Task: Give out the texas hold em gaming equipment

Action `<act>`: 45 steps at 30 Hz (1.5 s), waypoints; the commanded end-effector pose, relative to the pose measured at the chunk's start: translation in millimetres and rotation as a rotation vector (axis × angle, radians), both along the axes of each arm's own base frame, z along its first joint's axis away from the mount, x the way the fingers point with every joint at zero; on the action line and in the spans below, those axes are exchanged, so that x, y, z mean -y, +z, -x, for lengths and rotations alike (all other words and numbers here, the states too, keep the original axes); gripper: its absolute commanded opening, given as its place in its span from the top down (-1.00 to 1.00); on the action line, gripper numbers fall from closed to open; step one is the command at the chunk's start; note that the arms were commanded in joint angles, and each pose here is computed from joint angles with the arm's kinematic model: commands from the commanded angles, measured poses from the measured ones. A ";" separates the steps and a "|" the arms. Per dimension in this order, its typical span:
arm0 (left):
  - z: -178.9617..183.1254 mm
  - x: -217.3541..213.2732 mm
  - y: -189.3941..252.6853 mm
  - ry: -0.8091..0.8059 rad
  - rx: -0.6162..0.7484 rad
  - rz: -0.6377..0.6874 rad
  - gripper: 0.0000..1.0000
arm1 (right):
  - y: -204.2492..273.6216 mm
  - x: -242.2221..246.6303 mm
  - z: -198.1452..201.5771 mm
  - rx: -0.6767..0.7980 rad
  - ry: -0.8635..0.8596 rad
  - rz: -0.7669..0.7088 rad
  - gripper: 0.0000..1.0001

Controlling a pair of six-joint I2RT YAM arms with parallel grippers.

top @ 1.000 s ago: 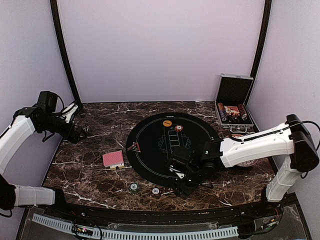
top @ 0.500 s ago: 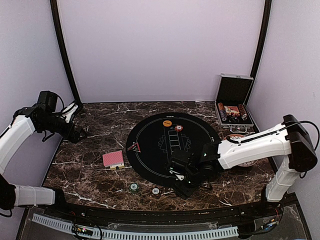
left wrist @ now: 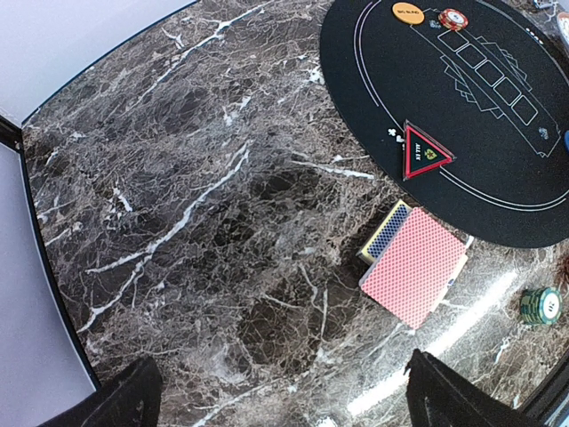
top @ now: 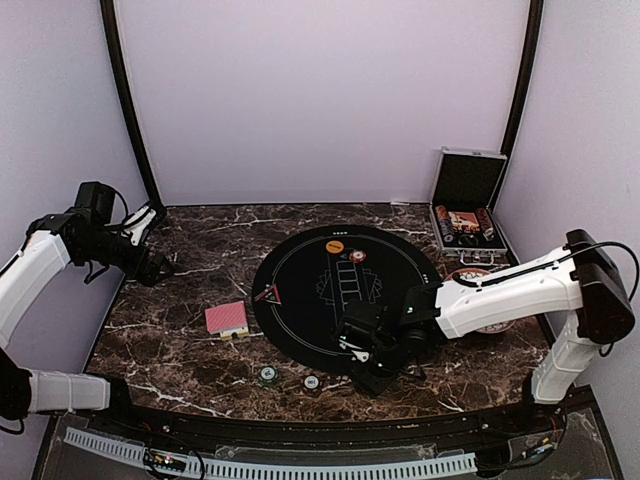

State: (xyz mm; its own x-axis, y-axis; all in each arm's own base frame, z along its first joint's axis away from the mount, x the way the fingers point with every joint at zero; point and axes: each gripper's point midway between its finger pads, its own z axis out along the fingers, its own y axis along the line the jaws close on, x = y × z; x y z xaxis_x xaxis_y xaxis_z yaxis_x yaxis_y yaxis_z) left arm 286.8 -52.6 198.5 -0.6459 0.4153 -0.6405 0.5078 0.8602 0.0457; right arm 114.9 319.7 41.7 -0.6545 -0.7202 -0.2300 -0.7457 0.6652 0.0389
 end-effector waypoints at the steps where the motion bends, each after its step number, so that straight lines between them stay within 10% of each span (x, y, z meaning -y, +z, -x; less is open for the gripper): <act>1: 2.5 0.3 2.4 -0.008 -0.004 -0.001 -0.98 | 13.3 -8.6 2.4 0.007 0.030 -0.028 -0.12; 33: 6.3 1.2 -0.3 -0.011 -0.022 0.005 -0.97 | 41.3 -13.7 -3.6 0.049 0.053 -0.023 0.38; 45: 8.0 2.8 2.1 -0.014 -0.025 0.014 -0.97 | 61.7 -92.2 -39.9 0.127 0.082 -0.126 0.43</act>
State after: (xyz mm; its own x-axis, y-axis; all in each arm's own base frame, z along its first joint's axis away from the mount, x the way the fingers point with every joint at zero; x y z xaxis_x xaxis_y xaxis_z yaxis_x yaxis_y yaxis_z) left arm 283.6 -52.8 196.2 -0.6558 0.4155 -0.6303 0.5095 0.8597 0.0366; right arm 138.9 375.1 103.5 -0.5867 -0.7348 -0.3404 -0.7858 0.6181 0.0202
